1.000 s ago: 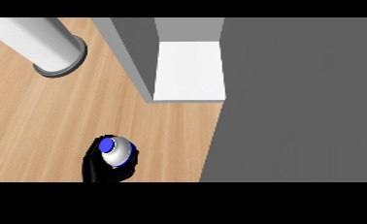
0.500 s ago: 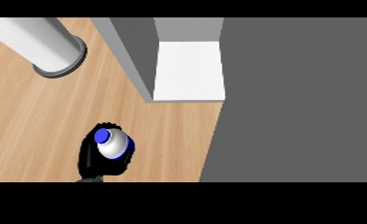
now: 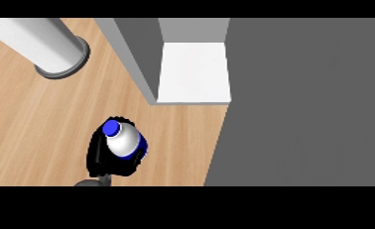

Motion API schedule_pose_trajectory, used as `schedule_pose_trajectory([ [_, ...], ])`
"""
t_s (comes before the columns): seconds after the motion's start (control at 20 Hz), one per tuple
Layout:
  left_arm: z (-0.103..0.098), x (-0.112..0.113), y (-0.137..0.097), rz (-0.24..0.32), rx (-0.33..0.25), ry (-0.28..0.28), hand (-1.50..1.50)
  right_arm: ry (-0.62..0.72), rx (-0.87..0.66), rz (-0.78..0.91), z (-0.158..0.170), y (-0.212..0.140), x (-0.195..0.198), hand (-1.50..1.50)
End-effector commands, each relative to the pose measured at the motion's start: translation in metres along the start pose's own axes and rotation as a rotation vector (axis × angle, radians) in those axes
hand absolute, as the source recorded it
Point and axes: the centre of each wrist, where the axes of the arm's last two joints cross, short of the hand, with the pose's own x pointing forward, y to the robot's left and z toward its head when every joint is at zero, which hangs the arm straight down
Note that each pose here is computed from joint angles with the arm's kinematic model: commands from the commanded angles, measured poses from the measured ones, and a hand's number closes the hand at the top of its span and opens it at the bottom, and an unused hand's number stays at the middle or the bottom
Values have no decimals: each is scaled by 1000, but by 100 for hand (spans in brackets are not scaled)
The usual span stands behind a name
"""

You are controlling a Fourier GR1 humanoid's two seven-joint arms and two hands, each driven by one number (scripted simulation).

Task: Pick up the bottled water, place it into the cabinet and close the cabinet

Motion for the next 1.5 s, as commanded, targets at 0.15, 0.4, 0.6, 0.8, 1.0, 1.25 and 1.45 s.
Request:
schedule_pose_trajectory([
  [0.15,-16,41,-43,29,-32,-6,150,-51,-8,17,6,-7,29,-150],
  [0.4,-25,49,-57,-10,-56,-37,150,-70,-9,45,8,-5,28,-150],
  [0.6,-46,61,-92,-35,-71,-75,150,-75,-6,24,5,5,25,-150],
  [0.8,-58,76,-110,-7,-81,-54,150,-73,-16,28,5,-8,35,-150],
  [1.0,-79,80,-139,-52,-74,-55,150,-55,-21,15,14,-1,25,-150],
  [1.25,-85,92,-160,-60,-66,-117,150,-50,-14,28,14,-11,31,-150],
  [1.45,-117,90,-164,-117,-33,-107,150,-70,-8,24,16,-7,25,-150],
])
